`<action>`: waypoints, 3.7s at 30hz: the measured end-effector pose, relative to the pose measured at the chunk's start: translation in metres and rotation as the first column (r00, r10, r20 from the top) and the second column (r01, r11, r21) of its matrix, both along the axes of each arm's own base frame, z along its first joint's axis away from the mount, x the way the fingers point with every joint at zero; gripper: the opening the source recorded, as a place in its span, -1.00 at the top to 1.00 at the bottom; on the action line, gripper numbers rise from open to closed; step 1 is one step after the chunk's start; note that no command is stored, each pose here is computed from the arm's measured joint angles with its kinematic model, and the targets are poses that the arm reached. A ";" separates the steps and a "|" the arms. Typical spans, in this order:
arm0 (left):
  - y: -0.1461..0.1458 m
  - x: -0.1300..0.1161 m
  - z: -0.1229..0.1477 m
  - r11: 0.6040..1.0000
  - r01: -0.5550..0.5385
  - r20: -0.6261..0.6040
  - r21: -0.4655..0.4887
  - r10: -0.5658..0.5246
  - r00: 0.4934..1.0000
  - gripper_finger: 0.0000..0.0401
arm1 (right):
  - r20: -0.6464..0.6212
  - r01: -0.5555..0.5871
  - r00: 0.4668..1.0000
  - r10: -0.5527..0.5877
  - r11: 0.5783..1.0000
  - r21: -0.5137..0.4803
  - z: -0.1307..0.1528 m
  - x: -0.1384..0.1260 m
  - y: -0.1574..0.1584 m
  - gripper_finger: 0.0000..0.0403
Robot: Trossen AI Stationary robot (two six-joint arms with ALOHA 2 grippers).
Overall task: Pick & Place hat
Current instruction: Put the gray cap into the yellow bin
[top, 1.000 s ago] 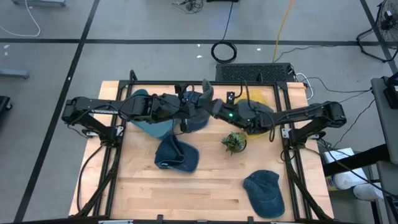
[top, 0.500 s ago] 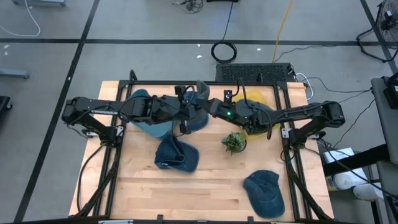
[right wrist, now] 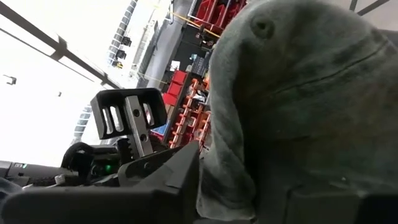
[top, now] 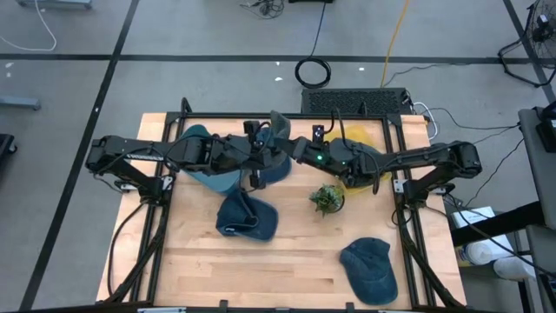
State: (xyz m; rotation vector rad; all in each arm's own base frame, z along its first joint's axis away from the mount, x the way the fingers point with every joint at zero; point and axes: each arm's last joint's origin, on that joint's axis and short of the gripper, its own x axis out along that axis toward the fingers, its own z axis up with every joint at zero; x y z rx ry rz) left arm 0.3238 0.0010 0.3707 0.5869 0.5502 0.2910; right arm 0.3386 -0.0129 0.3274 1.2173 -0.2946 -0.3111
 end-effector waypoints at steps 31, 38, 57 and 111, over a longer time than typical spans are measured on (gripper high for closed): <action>-0.001 -0.024 0.017 0.977 -0.023 0.095 -0.211 0.044 0.994 0.18 | -0.163 -0.228 0.964 0.209 0.967 -0.111 0.030 -0.047 -0.017 0.94; -0.001 -0.051 0.039 0.957 -0.021 0.181 -0.289 0.077 0.980 0.09 | -0.272 -0.311 0.928 0.253 0.930 -0.195 0.041 -0.079 -0.025 0.94; -0.004 -0.084 0.062 0.824 0.099 0.308 -0.559 0.096 0.946 0.15 | -0.563 -0.535 0.825 0.047 0.384 -0.752 0.111 -0.127 -0.034 0.94; 0.004 -0.085 0.060 0.726 0.083 0.294 -0.682 0.169 0.941 0.15 | -0.258 -0.996 0.004 -0.966 0.020 -0.089 0.193 -0.173 -0.054 0.94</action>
